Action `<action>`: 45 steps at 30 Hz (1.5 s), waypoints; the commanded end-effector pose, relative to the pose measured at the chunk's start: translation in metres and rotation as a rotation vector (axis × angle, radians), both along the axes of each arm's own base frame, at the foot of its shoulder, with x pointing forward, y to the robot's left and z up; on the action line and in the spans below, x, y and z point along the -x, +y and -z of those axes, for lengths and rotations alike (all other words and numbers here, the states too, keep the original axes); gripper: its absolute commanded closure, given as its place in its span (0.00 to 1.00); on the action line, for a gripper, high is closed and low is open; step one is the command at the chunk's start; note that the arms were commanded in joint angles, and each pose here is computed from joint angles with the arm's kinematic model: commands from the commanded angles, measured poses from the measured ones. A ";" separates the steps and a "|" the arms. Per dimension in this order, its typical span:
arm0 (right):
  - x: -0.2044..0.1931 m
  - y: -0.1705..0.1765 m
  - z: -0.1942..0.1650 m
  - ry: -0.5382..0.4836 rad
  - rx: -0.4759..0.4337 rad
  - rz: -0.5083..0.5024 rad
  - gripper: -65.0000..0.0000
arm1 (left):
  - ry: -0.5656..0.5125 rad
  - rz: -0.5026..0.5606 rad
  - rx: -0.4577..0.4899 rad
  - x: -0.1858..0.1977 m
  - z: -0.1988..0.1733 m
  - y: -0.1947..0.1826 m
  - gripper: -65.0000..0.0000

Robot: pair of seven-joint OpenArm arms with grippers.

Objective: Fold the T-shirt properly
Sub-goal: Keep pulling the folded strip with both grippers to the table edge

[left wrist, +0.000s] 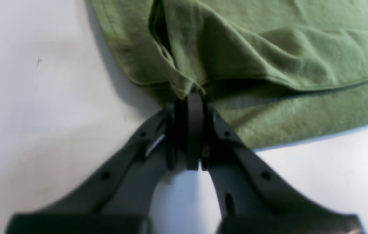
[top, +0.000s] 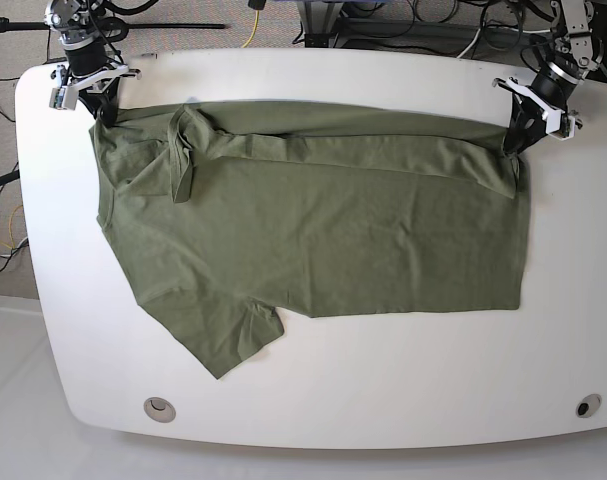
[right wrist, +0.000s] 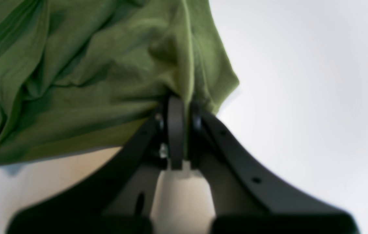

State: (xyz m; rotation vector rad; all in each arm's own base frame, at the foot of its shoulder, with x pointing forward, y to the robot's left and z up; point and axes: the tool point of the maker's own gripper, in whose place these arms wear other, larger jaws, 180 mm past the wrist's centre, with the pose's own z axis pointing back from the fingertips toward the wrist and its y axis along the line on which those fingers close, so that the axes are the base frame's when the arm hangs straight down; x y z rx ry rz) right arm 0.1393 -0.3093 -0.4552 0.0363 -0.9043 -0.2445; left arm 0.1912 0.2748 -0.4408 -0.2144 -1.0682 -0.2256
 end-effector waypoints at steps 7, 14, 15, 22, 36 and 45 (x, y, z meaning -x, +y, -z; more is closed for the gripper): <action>0.095 0.003 0.066 0.550 0.058 -0.048 1.00 | 1.193 0.156 -0.516 0.206 0.099 0.063 1.00; 0.097 0.004 0.067 0.555 0.058 -0.049 1.00 | 1.199 0.164 -0.530 0.215 0.094 0.065 1.00; 0.097 0.004 0.067 0.556 0.057 -0.049 1.00 | 1.204 0.164 -0.528 0.217 0.095 0.065 1.00; 0.100 0.003 0.067 0.559 0.058 -0.044 1.00 | 1.227 0.166 -0.546 0.228 0.090 0.075 1.00; 0.111 0.003 0.067 0.578 0.055 -0.039 1.00 | 1.262 0.058 -0.501 0.257 0.086 0.101 1.00; 0.107 0.003 0.066 0.568 0.057 -0.038 1.00 | 1.263 0.061 -0.494 0.258 0.087 0.098 1.00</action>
